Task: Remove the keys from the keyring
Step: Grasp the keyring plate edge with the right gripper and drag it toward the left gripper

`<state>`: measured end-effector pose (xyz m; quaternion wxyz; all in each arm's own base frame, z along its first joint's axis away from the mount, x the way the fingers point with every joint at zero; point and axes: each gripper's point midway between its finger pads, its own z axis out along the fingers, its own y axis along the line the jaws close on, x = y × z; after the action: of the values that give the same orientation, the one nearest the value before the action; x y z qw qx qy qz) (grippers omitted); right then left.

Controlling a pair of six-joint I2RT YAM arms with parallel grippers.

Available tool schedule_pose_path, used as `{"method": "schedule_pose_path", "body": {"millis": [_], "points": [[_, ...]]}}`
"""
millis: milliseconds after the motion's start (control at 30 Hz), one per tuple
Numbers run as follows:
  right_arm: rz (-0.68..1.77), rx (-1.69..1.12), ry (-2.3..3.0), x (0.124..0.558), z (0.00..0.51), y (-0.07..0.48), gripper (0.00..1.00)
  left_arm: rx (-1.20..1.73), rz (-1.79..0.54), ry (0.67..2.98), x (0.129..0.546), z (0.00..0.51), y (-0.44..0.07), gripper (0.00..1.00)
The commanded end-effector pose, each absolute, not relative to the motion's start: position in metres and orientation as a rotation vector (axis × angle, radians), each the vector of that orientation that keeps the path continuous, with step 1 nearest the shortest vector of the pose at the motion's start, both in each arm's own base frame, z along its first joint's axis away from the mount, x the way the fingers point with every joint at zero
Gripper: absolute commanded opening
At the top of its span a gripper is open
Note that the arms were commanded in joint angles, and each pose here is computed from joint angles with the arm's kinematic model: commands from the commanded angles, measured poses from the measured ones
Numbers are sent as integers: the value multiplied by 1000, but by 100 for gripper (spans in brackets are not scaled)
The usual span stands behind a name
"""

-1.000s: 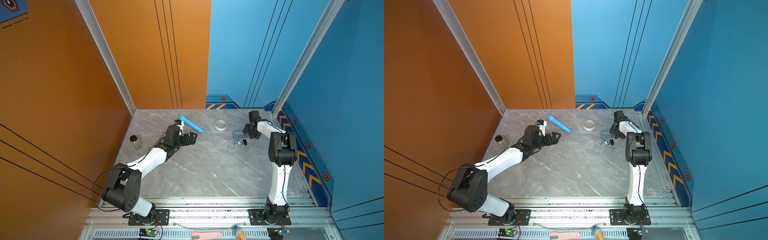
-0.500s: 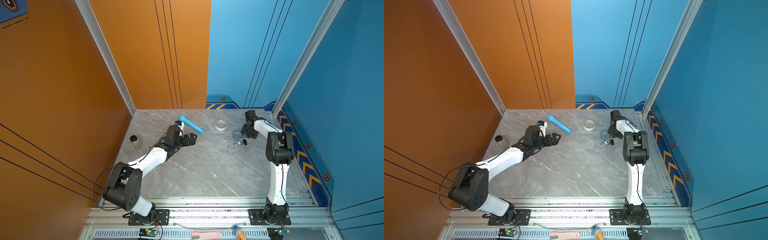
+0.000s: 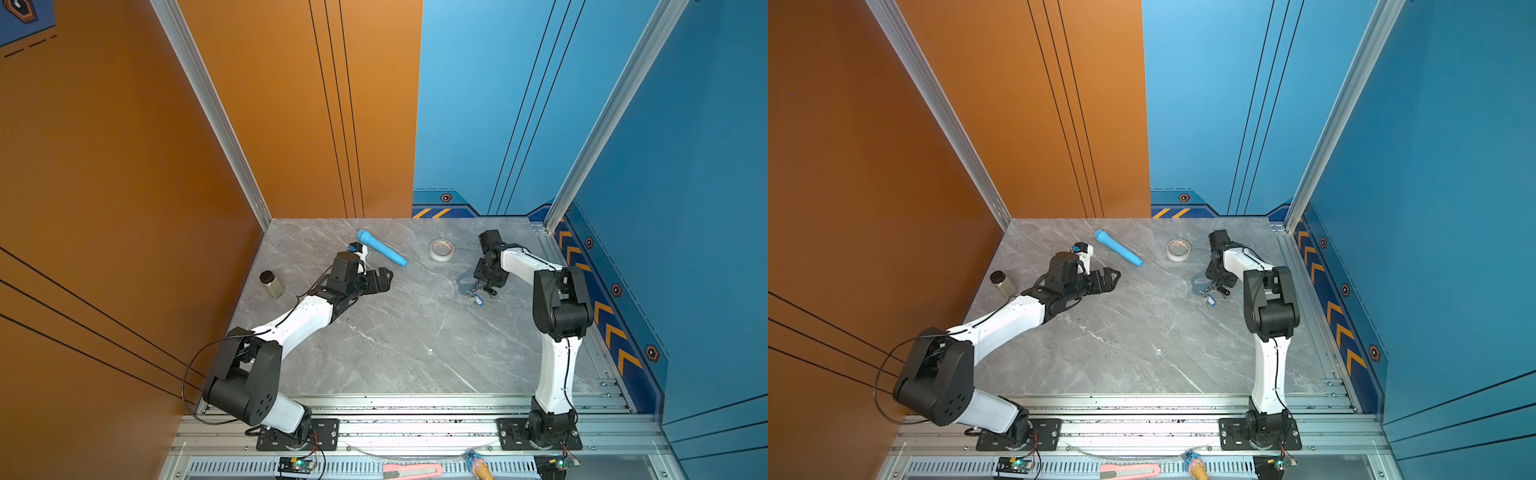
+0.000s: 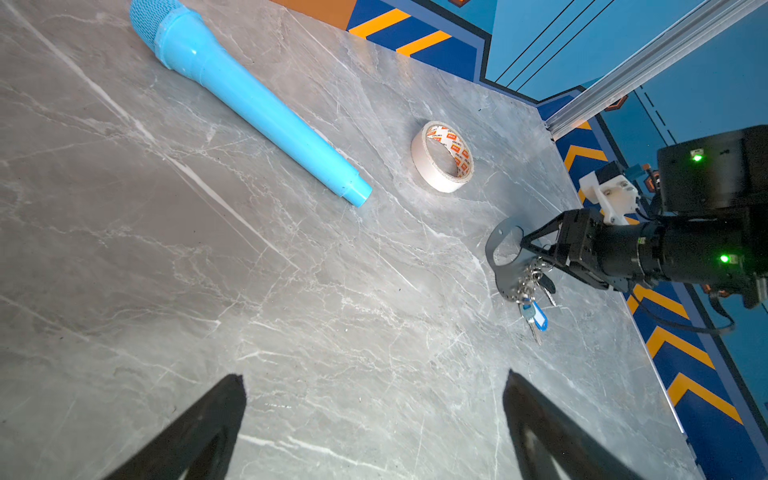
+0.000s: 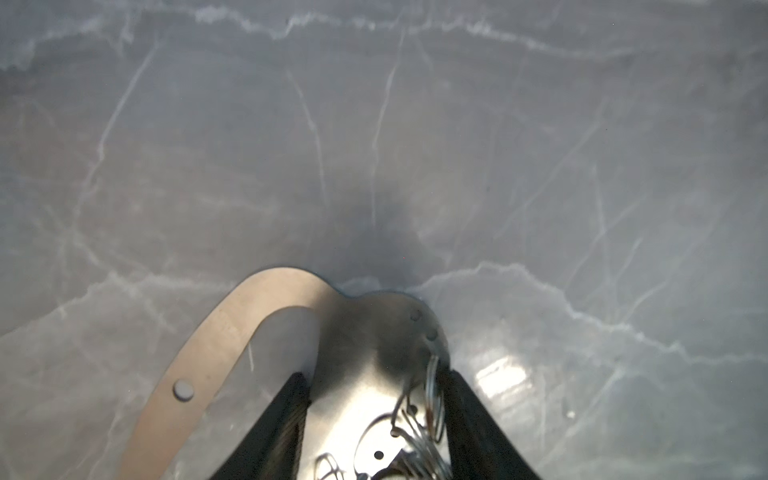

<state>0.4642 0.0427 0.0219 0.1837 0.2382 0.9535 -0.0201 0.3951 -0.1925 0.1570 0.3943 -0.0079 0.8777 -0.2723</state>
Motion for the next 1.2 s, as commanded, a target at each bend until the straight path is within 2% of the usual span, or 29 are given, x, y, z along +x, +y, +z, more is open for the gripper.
{"method": "schedule_pose_path", "body": {"millis": [0,633,900,1000,1133,1167], "points": [[26,740,2787,423,8,66,51,-29,-690,2249,387,154,-188,98],[257,530,2872,330,23,206,46,-72,-684,2378,340,124,-197,98],[350,432,2883,313,38,250,45,-78,-690,2409,330,118,-208,98],[378,425,2844,316,61,245,48,-84,-703,2413,326,119,-216,98],[363,347,2793,325,93,219,63,-96,-699,2431,317,114,-228,99],[357,323,2783,328,100,210,65,-99,-697,2436,315,113,-231,100]]}}
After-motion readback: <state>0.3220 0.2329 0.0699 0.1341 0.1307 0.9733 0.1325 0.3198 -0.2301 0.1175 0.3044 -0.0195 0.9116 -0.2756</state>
